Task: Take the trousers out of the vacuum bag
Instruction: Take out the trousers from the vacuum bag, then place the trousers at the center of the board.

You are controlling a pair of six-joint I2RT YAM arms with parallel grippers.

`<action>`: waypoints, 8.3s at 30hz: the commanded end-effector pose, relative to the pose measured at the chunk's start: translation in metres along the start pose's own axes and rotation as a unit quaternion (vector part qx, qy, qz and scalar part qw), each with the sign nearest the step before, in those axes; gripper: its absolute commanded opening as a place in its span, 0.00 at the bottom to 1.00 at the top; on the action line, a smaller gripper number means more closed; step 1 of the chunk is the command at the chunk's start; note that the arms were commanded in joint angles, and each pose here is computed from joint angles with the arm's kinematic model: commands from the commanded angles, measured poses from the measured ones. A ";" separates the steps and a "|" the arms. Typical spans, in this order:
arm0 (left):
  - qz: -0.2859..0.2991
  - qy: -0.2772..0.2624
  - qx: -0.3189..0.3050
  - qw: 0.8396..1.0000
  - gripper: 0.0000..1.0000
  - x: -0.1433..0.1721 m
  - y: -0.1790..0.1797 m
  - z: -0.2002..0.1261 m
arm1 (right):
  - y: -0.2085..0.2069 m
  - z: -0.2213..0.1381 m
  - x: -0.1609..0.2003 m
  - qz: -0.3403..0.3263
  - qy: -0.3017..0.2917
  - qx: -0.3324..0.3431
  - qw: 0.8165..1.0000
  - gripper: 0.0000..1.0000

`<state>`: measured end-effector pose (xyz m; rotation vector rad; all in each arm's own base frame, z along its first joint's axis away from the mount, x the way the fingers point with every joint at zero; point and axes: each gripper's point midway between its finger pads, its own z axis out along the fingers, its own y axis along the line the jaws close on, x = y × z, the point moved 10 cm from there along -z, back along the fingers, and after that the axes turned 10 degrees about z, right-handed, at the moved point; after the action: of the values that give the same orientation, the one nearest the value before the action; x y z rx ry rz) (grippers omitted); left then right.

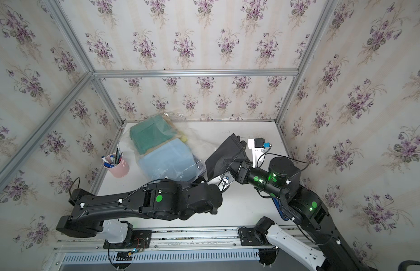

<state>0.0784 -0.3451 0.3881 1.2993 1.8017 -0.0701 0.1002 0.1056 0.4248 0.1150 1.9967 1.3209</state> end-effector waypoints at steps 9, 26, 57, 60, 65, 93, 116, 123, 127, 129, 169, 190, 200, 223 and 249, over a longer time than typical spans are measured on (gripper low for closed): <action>0.007 -0.060 0.002 0.998 0.03 -0.041 0.035 0.042 | 0.015 0.026 -0.029 -0.095 -0.066 0.047 0.992 0.00; 0.004 -0.050 -0.027 0.998 0.05 -0.054 0.100 0.116 | -0.033 0.086 -0.107 -0.092 -0.077 0.063 0.991 0.00; 0.039 0.040 -0.027 0.998 0.04 -0.011 0.112 0.273 | -0.233 0.125 -0.148 0.039 -0.040 0.049 0.997 0.00; 0.047 0.049 -0.013 0.998 0.04 -0.004 0.096 0.275 | -0.241 0.117 -0.134 0.054 -0.045 0.063 0.996 0.00; 0.046 0.055 0.012 0.997 0.04 0.006 0.079 0.270 | -0.255 0.099 -0.111 0.088 -0.058 0.079 0.991 0.00; 0.060 0.091 0.075 0.991 0.40 0.047 -0.012 0.243 | -0.277 0.048 -0.012 0.188 -0.036 0.174 0.966 0.00; -0.065 0.075 0.121 0.988 1.00 0.064 0.013 0.159 | -0.282 0.010 0.006 0.193 -0.114 0.389 0.893 0.91; -0.105 0.066 0.119 0.985 1.00 0.064 0.031 0.142 | -0.271 -0.002 -0.014 0.153 -0.166 0.445 0.867 1.00; -0.132 0.062 0.116 0.982 1.00 0.068 0.043 0.135 | -0.263 -0.002 -0.023 0.134 -0.175 0.438 0.872 1.00; -0.145 0.063 0.116 0.981 1.00 0.071 0.048 0.135 | -0.262 -0.003 -0.026 0.131 -0.178 0.443 0.869 1.00; -0.248 0.103 -0.005 0.963 1.00 0.156 0.091 0.064 | -0.350 0.169 -0.016 0.134 -0.038 0.487 0.862 1.00; -0.244 0.111 -0.020 0.963 1.00 0.160 0.095 0.053 | -0.313 0.200 -0.058 -0.077 0.103 0.410 0.903 1.00; -0.243 0.116 -0.023 0.963 1.00 0.159 0.097 0.054 | -0.334 0.228 -0.068 -0.122 0.130 0.445 0.878 1.00; -0.248 0.123 -0.009 0.961 1.00 0.163 0.091 0.064 | -0.319 0.209 -0.040 0.103 -0.006 0.447 0.889 0.98; -0.229 0.138 -0.014 0.964 1.00 0.169 0.091 0.058 | -0.341 0.105 -0.024 0.138 -0.044 0.460 0.876 1.00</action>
<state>0.1763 -0.2120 0.2778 0.8712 2.3093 -0.1493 0.2893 0.0130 0.1307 0.8931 2.4376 0.3042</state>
